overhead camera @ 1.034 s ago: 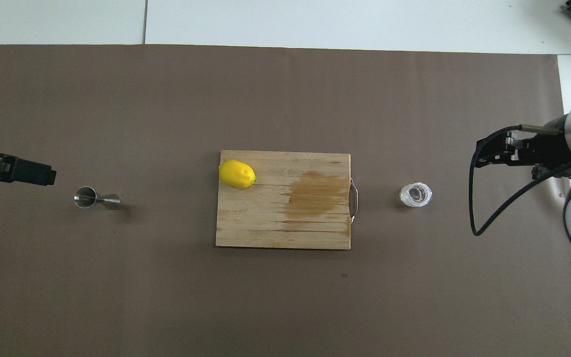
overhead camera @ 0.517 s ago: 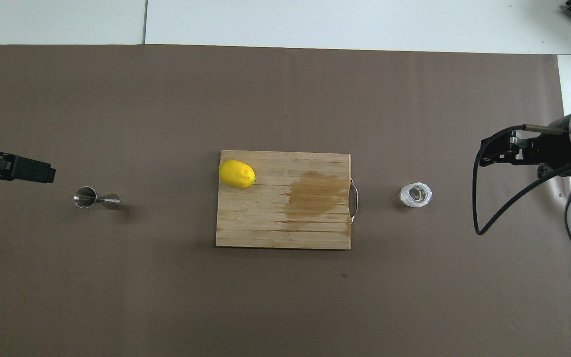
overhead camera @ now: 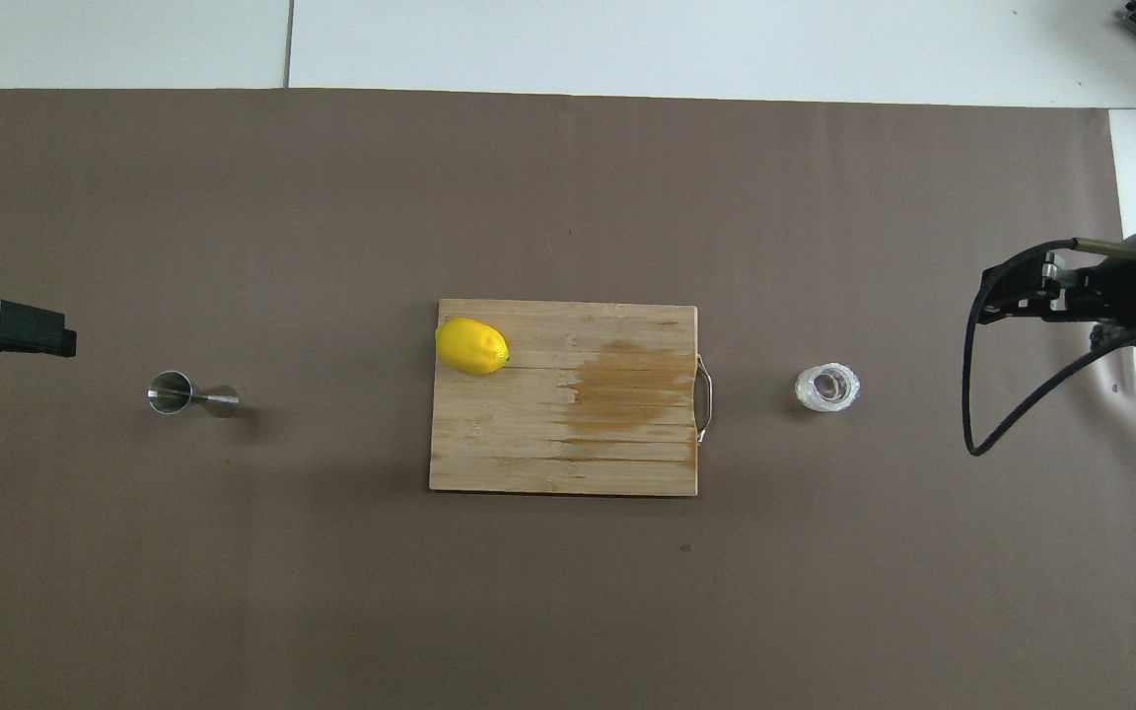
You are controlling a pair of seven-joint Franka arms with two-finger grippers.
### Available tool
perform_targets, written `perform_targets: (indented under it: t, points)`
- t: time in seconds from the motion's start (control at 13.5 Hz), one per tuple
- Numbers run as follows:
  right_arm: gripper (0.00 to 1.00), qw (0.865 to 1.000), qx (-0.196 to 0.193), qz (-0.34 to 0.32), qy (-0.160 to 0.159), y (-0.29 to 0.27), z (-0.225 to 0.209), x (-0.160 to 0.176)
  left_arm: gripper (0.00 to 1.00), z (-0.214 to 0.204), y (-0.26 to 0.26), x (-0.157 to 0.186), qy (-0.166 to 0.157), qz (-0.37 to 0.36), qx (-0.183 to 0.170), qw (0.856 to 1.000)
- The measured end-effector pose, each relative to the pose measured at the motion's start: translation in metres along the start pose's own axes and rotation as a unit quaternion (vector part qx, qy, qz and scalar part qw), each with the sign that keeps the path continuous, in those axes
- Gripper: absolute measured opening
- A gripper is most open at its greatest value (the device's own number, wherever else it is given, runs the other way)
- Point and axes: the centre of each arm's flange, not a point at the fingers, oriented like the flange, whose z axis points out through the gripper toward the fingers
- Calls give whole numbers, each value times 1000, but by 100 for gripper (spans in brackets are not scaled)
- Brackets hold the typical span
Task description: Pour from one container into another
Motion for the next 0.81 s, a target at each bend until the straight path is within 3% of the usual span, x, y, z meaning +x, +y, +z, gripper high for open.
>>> perform_targets:
  t: [0.3, 0.81]
  points:
    - [100, 1000, 0, 0, 0, 0, 0, 0, 100, 54, -13, 4, 4, -78, 0, 997]
    - [100, 1000, 0, 0, 0, 0, 0, 0, 100, 118, -26, -8, -16, -136, 2, 991]
